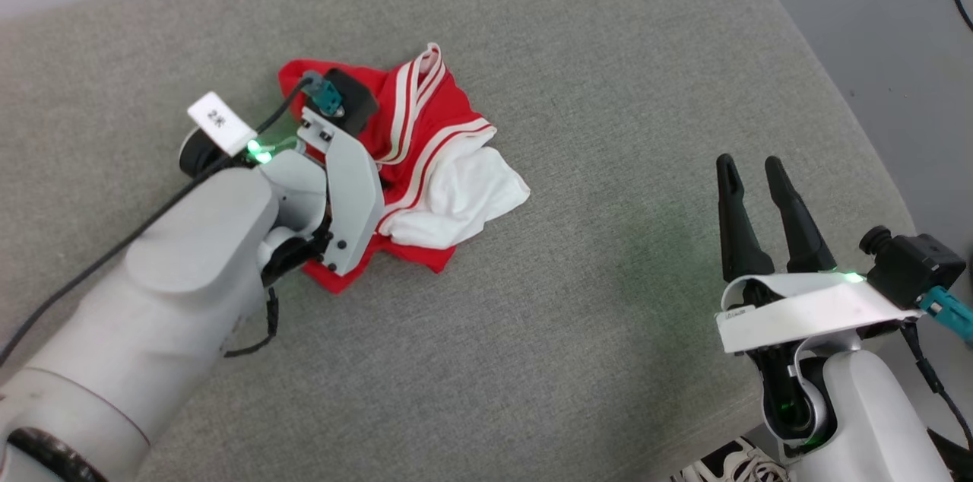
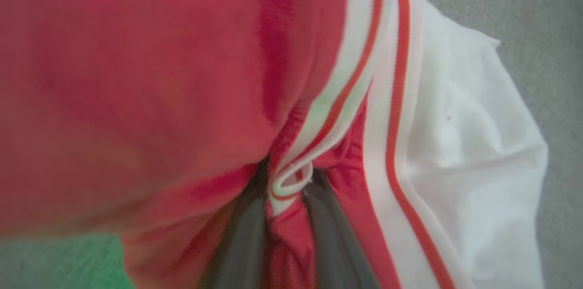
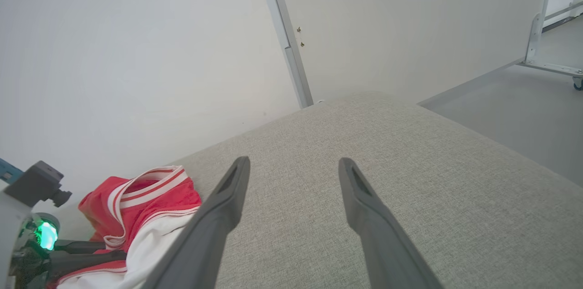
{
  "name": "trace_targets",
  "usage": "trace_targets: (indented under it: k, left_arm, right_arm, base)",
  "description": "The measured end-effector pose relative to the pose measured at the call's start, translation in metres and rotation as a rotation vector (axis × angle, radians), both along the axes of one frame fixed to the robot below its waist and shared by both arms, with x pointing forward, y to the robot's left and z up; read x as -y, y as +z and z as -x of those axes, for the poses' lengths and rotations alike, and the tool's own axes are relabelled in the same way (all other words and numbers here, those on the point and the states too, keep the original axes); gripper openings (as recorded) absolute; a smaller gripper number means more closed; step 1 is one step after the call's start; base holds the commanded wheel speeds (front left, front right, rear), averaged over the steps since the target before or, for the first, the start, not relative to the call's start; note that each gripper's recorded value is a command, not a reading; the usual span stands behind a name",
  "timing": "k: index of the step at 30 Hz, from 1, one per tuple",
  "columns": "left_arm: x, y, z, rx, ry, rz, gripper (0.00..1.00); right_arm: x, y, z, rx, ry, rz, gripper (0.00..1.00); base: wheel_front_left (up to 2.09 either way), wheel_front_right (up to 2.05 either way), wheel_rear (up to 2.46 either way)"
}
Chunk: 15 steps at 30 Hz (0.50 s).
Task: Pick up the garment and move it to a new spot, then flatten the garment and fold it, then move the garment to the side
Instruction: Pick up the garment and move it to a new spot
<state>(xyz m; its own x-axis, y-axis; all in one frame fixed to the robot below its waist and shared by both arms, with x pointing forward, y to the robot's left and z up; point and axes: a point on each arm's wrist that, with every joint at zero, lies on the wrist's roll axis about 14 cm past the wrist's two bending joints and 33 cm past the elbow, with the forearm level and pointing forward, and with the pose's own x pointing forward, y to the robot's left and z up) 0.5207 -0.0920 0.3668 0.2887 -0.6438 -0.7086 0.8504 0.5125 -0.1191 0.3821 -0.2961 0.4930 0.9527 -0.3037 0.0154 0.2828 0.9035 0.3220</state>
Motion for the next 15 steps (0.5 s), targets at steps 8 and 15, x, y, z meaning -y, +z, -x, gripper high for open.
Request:
trace_targets:
  k: [8,15]
  left_arm:
    - [0.005,0.001,-0.005,0.085,-0.047,0.031,0.48]
    - [-0.008,0.034,-0.018,0.196,0.032,0.155,1.0]
  right_arm:
    - [0.0,-0.005,-0.008,-0.019,0.007,0.025,1.0]
    - [-0.018,-0.009,-0.021,-0.027,0.07,0.06,1.0]
  base:
    - [0.0,0.0,0.0]
    - [0.0,0.0,0.0]
